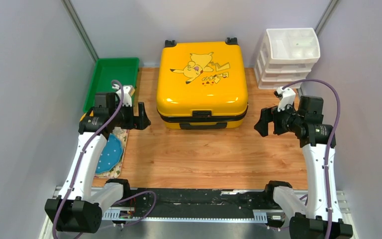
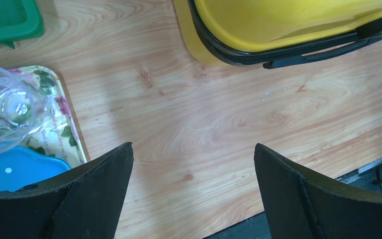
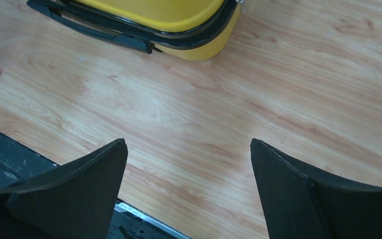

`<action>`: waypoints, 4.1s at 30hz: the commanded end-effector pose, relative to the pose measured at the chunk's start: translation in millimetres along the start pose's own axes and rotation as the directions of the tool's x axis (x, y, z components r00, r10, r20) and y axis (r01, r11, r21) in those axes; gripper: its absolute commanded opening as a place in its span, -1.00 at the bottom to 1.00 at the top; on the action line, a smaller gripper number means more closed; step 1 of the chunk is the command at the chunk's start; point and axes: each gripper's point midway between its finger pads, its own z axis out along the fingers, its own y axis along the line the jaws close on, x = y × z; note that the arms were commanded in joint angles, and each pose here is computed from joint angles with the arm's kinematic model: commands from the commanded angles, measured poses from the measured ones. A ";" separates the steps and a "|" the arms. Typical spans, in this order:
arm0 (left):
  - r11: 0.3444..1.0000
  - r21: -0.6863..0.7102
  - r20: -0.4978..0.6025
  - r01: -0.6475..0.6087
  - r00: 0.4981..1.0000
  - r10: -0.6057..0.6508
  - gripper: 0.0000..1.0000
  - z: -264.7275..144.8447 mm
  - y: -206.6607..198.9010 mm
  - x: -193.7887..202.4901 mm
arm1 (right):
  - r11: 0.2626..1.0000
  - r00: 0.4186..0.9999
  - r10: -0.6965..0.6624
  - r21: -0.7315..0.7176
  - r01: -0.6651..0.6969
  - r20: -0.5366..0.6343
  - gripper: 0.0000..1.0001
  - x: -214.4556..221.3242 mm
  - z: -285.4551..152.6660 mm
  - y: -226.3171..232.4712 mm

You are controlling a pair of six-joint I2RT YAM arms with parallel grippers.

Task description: Open, take out, and arrange the luggage

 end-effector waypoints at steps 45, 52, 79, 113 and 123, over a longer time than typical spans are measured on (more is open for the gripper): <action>0.684 0.587 0.374 -0.432 0.895 0.245 0.95 7.7 -92.8 -11.9 | 0.560 0.726 -0.571 -0.465 0.686 0.383 -0.03 -24.5 171.5 -65.1; 0.690 0.583 0.362 -0.429 0.897 0.252 0.95 9.7 -90.5 -8.0 | 0.469 0.657 -0.623 -0.469 0.748 0.424 0.03 -29.3 183.2 -49.4; 0.721 0.570 0.354 -0.394 0.910 0.218 0.92 22.0 -84.5 -10.8 | 0.461 0.829 -0.386 -0.693 0.554 0.406 -0.10 0.4 169.3 32.5; 0.726 0.568 0.355 -0.388 0.911 0.209 0.88 22.9 -83.7 -2.9 | 0.562 0.816 -0.390 -0.592 0.578 0.428 -0.07 -17.7 175.8 25.6; 0.721 0.574 0.355 -0.389 0.911 0.210 0.87 22.6 -84.8 -1.8 | 0.521 0.785 -0.418 -0.587 0.620 0.458 0.12 -21.2 170.4 31.8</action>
